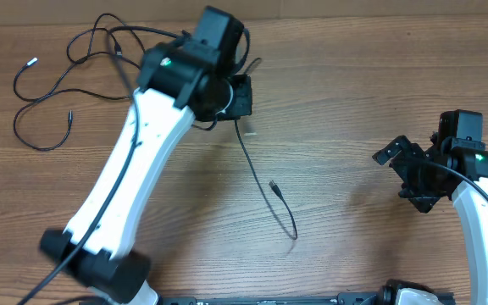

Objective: Untangle cables

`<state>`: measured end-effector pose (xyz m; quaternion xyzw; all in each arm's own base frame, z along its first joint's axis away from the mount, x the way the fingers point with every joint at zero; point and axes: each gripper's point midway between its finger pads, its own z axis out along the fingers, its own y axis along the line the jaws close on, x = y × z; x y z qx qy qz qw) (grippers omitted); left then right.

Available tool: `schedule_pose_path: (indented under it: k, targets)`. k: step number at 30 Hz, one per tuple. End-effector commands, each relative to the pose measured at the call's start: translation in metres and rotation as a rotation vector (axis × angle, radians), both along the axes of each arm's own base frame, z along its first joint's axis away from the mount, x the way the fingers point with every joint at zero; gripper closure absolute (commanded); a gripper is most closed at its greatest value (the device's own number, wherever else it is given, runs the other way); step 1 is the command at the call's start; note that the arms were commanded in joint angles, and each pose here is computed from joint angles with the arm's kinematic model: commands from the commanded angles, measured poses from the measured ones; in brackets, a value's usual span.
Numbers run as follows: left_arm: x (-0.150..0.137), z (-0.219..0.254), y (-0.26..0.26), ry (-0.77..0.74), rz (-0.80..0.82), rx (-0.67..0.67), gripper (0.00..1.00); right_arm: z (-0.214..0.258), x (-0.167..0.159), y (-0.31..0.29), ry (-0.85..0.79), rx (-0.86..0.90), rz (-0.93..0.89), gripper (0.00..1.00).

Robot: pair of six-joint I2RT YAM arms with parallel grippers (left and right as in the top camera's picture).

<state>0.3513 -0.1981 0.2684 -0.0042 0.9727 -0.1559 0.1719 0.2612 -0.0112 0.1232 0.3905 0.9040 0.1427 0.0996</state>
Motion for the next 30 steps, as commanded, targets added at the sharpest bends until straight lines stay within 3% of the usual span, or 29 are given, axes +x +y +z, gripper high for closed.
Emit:
schedule_pose_path:
  k: [1,11,15,19,25,30]
  targets:
    - [-0.011,0.039,0.007,-0.068,0.060,-0.079,0.96,0.008,0.006,-0.004,-0.031,-0.021,-0.003,0.00]
    - [-0.031,0.086,0.041,-0.109,0.291,-0.218,0.96,0.008,0.006,-0.004,-0.031,-0.021,-0.003,0.00]
    - [-0.039,0.075,0.056,-0.010,0.440,-0.233,0.96,0.008,0.006,-0.004,-0.031,-0.021,-0.003,0.00]
    - [-0.053,0.070,0.060,0.179,0.612,-0.365,0.96,0.008,0.006,-0.004,-0.031,-0.021,-0.003,0.00]
    - [-0.065,0.089,0.042,0.351,0.540,-0.593,0.96,0.008,0.006,-0.004,-0.031,-0.021,-0.003,0.00]
    - [-0.075,0.094,0.035,0.425,0.511,-0.646,0.96,0.008,0.006,-0.004,-0.031,-0.021,-0.003,0.00]
